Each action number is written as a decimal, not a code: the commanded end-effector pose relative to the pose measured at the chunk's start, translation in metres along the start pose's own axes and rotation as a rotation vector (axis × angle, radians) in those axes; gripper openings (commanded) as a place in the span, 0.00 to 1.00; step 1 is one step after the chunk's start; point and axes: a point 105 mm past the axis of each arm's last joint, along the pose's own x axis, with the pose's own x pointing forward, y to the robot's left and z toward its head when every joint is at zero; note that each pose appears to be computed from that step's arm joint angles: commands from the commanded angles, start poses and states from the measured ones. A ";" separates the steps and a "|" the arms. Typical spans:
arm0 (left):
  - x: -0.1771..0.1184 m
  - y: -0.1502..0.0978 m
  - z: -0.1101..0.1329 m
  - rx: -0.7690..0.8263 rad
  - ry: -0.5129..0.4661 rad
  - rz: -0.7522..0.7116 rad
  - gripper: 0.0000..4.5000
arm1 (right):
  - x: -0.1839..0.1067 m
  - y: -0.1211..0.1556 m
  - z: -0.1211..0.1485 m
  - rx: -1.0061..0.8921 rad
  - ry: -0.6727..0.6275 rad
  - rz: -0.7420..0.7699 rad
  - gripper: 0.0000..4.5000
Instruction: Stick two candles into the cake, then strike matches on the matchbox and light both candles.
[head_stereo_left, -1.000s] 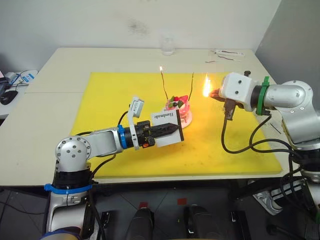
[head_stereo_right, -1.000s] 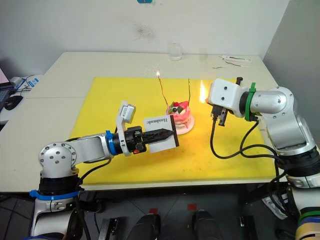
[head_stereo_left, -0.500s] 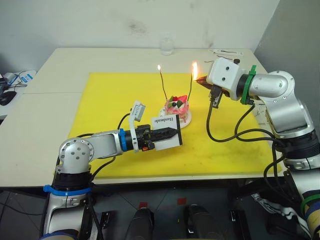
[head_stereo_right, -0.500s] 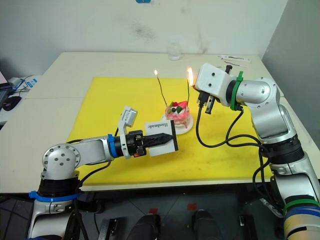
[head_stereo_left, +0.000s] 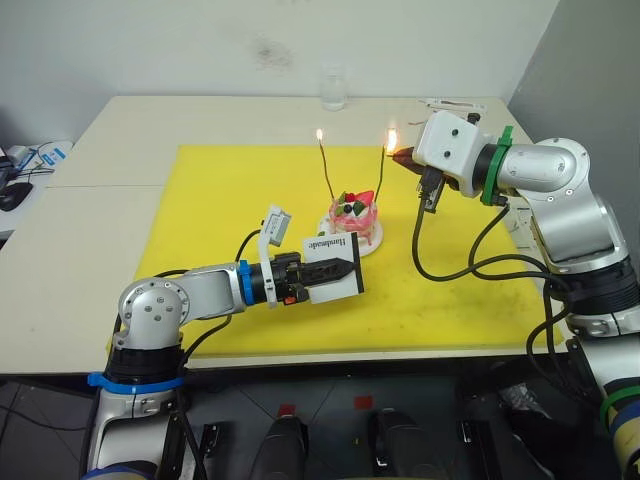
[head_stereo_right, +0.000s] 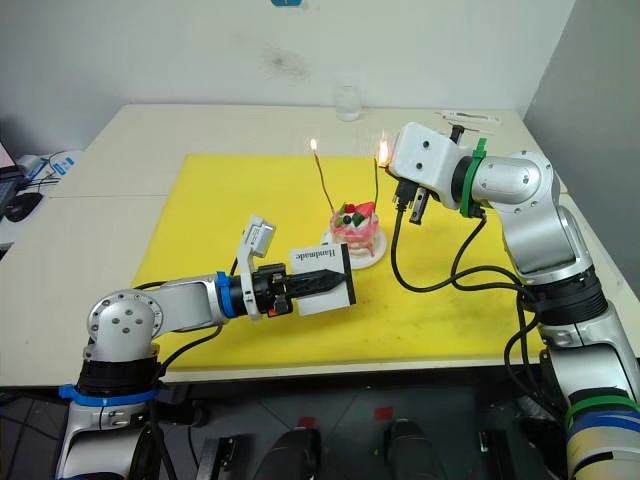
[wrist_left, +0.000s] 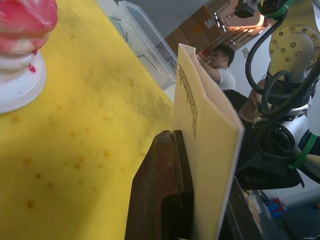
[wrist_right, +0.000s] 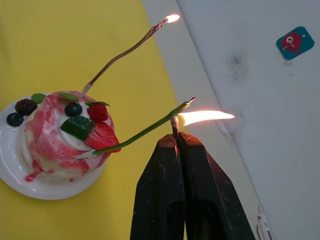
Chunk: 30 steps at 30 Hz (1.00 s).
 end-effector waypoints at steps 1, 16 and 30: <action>0.002 -0.010 0.005 0.041 -0.015 -0.038 0.00 | -0.005 -0.011 0.016 -0.060 -0.030 -0.037 0.00; 0.002 -0.009 0.005 0.045 -0.014 -0.040 0.00 | -0.008 -0.009 0.016 -0.065 -0.027 -0.029 0.00; 0.005 -0.011 0.007 0.047 -0.011 -0.052 0.00 | -0.009 -0.010 0.015 -0.060 -0.017 -0.034 0.00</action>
